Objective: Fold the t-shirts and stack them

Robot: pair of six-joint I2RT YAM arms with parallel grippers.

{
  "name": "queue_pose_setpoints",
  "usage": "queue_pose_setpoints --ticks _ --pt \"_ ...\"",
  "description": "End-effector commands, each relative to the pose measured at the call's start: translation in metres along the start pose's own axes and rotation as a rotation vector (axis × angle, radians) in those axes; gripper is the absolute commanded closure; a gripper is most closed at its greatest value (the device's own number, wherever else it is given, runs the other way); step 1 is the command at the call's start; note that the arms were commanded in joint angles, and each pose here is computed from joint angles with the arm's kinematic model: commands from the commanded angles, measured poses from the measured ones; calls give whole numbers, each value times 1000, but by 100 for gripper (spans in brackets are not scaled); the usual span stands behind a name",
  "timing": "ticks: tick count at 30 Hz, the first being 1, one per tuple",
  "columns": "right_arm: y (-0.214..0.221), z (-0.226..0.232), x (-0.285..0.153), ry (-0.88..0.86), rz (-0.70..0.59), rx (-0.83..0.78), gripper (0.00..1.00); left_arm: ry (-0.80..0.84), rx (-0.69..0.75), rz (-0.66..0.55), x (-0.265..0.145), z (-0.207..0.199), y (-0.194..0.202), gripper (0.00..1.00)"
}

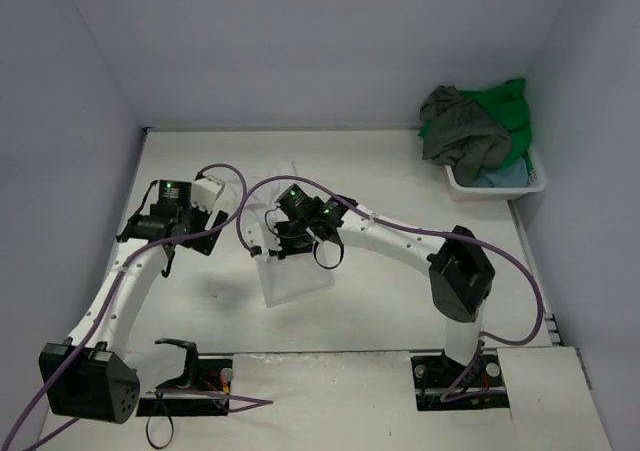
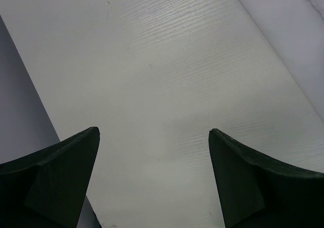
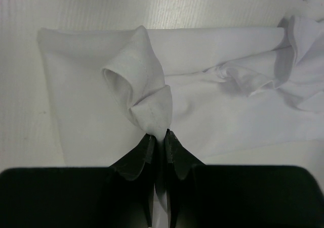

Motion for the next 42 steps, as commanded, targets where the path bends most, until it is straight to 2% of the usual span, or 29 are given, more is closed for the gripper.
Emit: queue_pose_setpoints --ticks 1,9,17,27,36,37,42 --pt "-6 -34 -3 75 -43 -13 100 6 -25 -101 -12 3 -18 17" --pt "1 -69 -5 130 -50 2 100 12 -43 -103 -12 3 -15 17" --pt "6 -79 13 120 -72 35 100 -23 -80 -116 -14 14 -16 17" --pt "12 -67 47 62 -116 96 100 -58 -334 -263 -47 57 -24 17" --pt "20 -59 67 43 -117 133 100 -75 -406 -285 -54 69 -21 17" --pt "20 -61 68 57 -124 134 99 -75 -409 -278 -52 70 -19 17" --pt "31 -64 76 114 -81 152 76 -66 -425 -269 -51 71 -16 17"
Point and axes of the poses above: each gripper's point midway between its finger pads, its own x axis out along the fingers, its own z axis along the line the jaws close on, y = z × x, the point moved 3 cm from there along -x, back along the fingers, and after that the axes turned 6 degrees about -x, right-handed, at the moved point
